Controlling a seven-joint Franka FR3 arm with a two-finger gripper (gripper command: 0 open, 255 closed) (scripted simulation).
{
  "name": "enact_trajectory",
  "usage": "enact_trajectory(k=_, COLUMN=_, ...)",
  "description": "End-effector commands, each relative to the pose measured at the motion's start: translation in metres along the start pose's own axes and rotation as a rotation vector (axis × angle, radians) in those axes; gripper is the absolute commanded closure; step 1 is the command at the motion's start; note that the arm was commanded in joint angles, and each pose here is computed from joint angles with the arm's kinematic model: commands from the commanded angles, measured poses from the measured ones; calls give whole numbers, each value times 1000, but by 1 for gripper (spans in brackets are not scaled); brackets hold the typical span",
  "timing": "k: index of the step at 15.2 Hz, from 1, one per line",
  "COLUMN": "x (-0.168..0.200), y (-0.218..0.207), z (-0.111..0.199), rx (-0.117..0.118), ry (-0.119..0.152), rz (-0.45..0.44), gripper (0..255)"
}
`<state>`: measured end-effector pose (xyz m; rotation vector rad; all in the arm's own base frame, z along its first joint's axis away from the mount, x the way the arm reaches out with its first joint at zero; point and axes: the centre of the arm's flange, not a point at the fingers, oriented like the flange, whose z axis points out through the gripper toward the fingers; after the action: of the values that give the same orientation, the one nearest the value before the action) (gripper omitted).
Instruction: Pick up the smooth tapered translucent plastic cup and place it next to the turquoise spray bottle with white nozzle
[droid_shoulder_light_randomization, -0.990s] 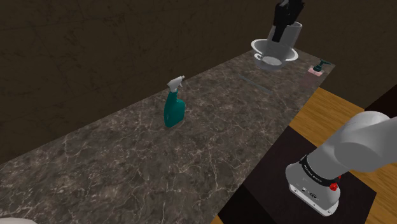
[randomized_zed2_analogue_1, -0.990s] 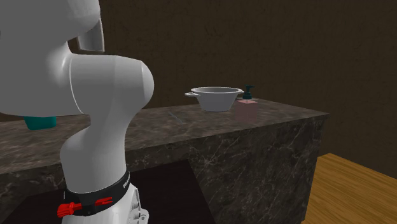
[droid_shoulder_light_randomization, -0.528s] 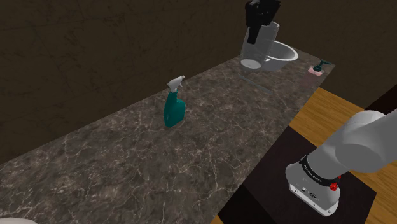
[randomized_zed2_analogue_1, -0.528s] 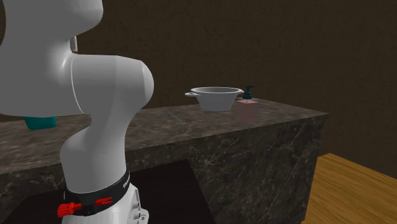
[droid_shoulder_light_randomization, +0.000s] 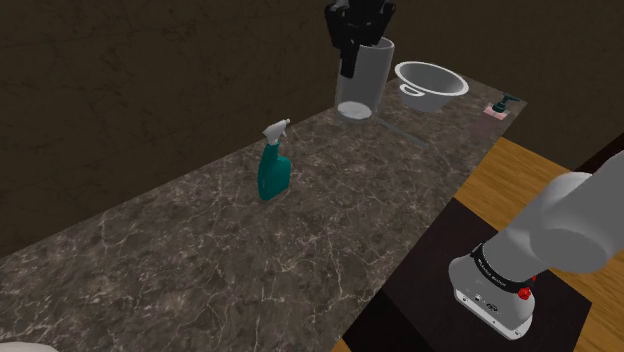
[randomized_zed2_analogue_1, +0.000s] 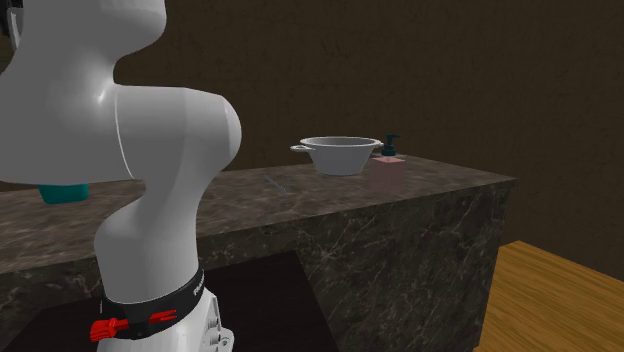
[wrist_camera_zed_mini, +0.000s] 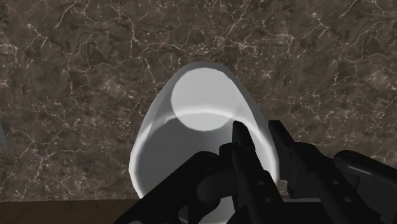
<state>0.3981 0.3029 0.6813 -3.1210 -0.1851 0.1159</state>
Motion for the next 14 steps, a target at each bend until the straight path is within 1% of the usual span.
enact_trajectory(k=1, x=9, y=-24, z=-3, rx=1, ry=0, rz=2, gripper=255)
enact_trajectory(k=10, x=44, y=-138, z=-4, rx=1, ry=0, rz=2, gripper=255)
enact_trajectory(k=11, x=45, y=-142, z=-4, rx=1, ry=0, rz=2, gripper=255)
enact_trajectory(k=14, x=46, y=-142, z=12, rx=1, ry=0, rz=2, gripper=255)
